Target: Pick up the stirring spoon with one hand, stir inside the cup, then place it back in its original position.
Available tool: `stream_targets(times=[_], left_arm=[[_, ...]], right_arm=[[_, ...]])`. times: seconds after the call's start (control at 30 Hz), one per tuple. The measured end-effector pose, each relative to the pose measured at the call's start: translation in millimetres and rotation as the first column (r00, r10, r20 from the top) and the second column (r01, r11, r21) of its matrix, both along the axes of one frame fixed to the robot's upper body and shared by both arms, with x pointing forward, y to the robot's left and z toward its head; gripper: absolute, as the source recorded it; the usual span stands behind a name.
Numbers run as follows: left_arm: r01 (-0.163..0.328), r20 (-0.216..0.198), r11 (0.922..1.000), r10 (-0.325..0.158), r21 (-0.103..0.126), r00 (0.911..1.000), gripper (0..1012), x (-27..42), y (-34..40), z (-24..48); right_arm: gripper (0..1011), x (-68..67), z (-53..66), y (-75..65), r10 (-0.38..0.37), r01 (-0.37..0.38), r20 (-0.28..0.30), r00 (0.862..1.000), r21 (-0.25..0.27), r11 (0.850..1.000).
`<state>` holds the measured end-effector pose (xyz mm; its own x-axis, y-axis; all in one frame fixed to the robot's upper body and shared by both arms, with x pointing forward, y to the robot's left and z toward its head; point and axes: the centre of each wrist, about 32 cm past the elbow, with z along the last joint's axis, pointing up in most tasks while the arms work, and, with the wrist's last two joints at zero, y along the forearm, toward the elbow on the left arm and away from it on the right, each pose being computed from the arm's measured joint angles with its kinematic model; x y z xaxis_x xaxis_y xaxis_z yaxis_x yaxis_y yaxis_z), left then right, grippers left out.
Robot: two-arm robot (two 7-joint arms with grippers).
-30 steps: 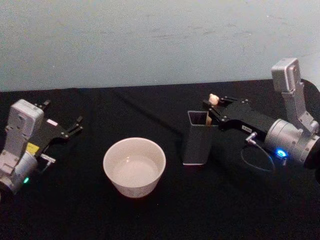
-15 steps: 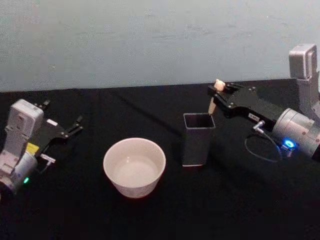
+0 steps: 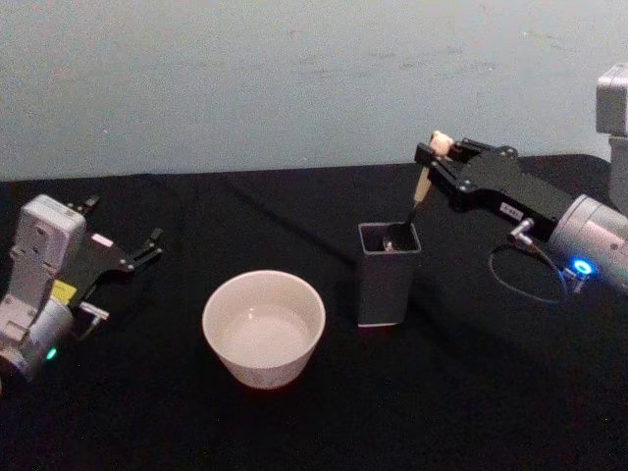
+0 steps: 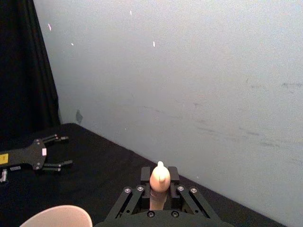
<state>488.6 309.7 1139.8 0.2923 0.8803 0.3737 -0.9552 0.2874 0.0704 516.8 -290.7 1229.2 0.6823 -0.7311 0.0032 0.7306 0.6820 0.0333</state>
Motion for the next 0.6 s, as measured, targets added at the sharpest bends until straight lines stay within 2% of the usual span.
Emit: stream_targets(times=[0.33, 0.6], left_arm=[[0.000, 0.000, 1.0000, 0.000, 0.000, 1.0000, 1001, 0.0, 0.0, 0.0], [0.000, 0.000, 1.0000, 0.000, 0.000, 1.0000, 1001, 0.0, 0.0, 0.0]], right_arm=[[223, 3.0, 11.7, 0.7, 0.010, -0.011, 0.034, 0.999, 0.038, 0.999], [223, 7.9, 22.2, 6.5, 0.021, -0.026, 0.053, 0.998, 0.093, 0.995]])
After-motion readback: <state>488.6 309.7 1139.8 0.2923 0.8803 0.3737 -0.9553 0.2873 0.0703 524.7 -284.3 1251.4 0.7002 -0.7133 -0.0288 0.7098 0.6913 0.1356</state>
